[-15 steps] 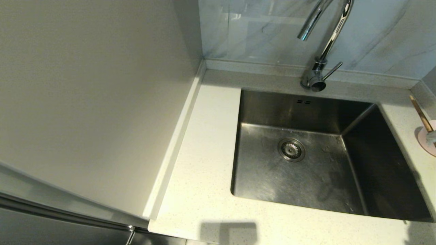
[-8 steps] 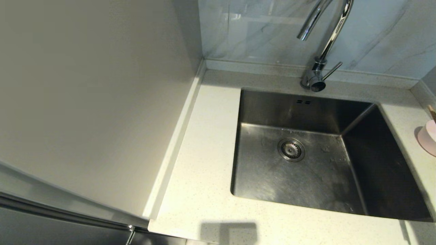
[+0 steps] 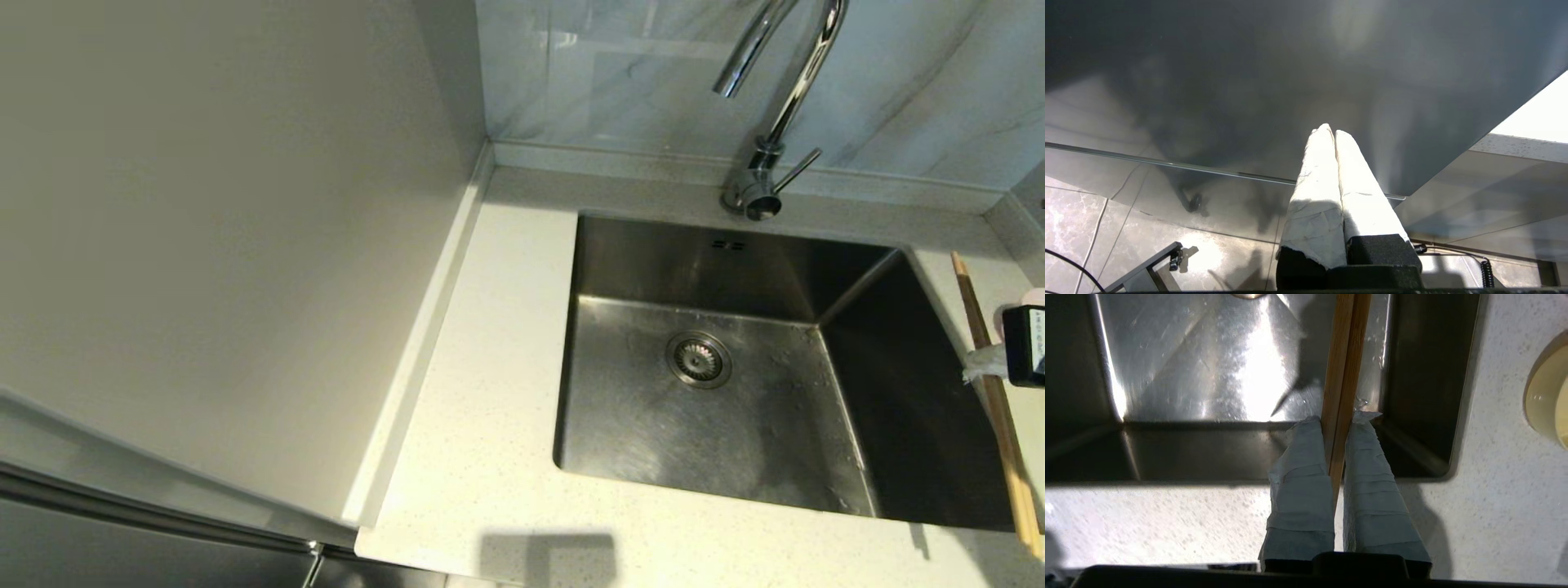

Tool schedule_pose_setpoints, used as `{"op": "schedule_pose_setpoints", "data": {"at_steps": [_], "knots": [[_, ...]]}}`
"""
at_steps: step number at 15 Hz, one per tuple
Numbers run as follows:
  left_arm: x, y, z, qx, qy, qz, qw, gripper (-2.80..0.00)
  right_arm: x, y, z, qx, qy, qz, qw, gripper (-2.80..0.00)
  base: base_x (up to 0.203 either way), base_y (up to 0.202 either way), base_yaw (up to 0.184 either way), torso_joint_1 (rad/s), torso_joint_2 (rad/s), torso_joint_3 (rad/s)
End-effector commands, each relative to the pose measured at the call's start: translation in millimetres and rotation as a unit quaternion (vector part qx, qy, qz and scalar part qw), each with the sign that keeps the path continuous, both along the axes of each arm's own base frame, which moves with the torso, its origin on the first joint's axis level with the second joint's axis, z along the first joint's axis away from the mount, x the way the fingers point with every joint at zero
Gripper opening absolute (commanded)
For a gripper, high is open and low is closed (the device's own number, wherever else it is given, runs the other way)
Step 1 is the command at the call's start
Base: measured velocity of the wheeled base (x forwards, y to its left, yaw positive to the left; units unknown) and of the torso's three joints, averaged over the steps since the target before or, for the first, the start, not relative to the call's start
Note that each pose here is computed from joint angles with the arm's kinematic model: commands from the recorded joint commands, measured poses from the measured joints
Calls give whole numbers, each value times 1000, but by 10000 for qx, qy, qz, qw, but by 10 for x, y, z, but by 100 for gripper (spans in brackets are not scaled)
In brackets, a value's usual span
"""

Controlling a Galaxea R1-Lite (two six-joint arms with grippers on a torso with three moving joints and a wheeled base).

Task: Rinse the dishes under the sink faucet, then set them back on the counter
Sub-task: Put the chopsticks into the sink

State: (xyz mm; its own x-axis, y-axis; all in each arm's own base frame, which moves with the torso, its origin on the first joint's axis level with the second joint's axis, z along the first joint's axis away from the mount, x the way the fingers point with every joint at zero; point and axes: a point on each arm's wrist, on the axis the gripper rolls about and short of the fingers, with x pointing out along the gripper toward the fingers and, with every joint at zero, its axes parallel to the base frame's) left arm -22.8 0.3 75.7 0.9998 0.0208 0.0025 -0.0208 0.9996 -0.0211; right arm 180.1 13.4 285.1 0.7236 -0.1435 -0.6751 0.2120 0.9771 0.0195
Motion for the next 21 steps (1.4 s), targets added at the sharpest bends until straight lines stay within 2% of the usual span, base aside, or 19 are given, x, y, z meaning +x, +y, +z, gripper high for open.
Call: {"op": "schedule_pose_setpoints", "data": {"at_steps": [1, 5, 11, 14, 17, 21], "knots": [[-2, 0, 0, -2, -18, 3, 10000, -280, -97, 10, -43, -102, 70, 137, 9998, -280, 0, 0, 0, 0, 0, 0], [-2, 0, 0, -2, -18, 3, 10000, -280, -304, 17, -52, -551, 66, 761, 9956, -280, 0, 0, 0, 0, 0, 0], [-2, 0, 0, -2, -18, 3, 10000, -280, -453, 87, -250, -654, 344, 1370, 9878, -280, 0, 0, 0, 0, 0, 0], [-2, 0, 0, -2, -18, -4, 10000, -280, -357, 104, -299, -720, 522, 1396, 9862, -280, 0, 0, 0, 0, 0, 0], [-2, 0, 0, -2, -18, 3, 10000, -280, -232, 128, -338, -1086, 736, 1762, 9756, -280, 0, 0, 0, 0, 0, 0], [-2, 0, 0, -2, -18, 3, 10000, -280, 252, 218, -335, -1363, 992, 1935, 9665, -280, 0, 0, 0, 0, 0, 0]]}}
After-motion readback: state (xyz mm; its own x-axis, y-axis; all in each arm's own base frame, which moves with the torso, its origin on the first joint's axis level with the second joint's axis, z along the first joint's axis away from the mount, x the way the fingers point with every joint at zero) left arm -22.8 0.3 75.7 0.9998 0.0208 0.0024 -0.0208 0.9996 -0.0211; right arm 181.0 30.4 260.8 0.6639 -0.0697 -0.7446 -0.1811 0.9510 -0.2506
